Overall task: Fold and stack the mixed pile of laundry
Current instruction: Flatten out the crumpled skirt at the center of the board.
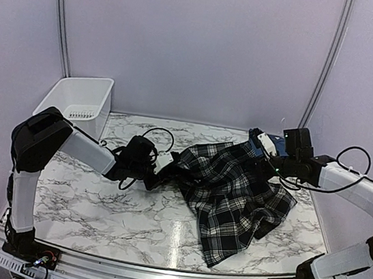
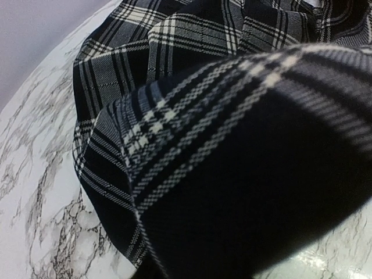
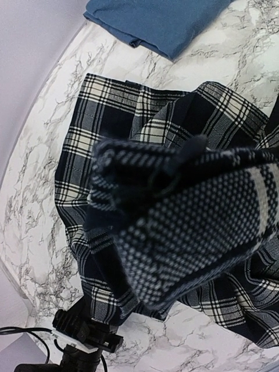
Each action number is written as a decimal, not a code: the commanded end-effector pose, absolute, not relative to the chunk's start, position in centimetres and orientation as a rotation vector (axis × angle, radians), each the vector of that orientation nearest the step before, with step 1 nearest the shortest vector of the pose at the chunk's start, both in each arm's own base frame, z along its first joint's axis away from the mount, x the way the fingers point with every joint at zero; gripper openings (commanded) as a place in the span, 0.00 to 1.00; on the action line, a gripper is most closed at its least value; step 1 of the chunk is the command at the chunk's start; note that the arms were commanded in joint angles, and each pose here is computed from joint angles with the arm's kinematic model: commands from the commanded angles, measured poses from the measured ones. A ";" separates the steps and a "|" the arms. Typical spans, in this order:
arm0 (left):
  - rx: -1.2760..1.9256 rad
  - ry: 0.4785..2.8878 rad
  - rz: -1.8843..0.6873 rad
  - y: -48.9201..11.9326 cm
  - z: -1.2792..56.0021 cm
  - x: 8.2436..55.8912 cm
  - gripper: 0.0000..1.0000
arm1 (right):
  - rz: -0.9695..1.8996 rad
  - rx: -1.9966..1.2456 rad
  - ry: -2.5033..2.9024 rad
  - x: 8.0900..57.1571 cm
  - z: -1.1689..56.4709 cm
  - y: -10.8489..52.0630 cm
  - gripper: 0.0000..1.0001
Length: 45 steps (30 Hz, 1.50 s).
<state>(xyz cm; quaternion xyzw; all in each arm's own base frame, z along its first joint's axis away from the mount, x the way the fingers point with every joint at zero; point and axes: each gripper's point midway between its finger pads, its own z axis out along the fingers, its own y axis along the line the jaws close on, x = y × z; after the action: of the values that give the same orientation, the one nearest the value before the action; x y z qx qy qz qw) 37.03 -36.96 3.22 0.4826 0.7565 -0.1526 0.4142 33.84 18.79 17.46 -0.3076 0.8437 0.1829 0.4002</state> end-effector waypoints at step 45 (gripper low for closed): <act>0.429 1.737 0.086 -22.6 44.2 48.8 0.00 | 0.430 -0.516 1.298 47.7 47.0 22.3 0.00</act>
<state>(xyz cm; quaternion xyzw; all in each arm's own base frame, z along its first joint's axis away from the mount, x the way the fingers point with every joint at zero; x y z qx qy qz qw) 44.75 -25.69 40.73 0.2685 0.7687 -0.0122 0.5804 44.35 23.18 40.83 -0.2696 0.6569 0.2252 0.6671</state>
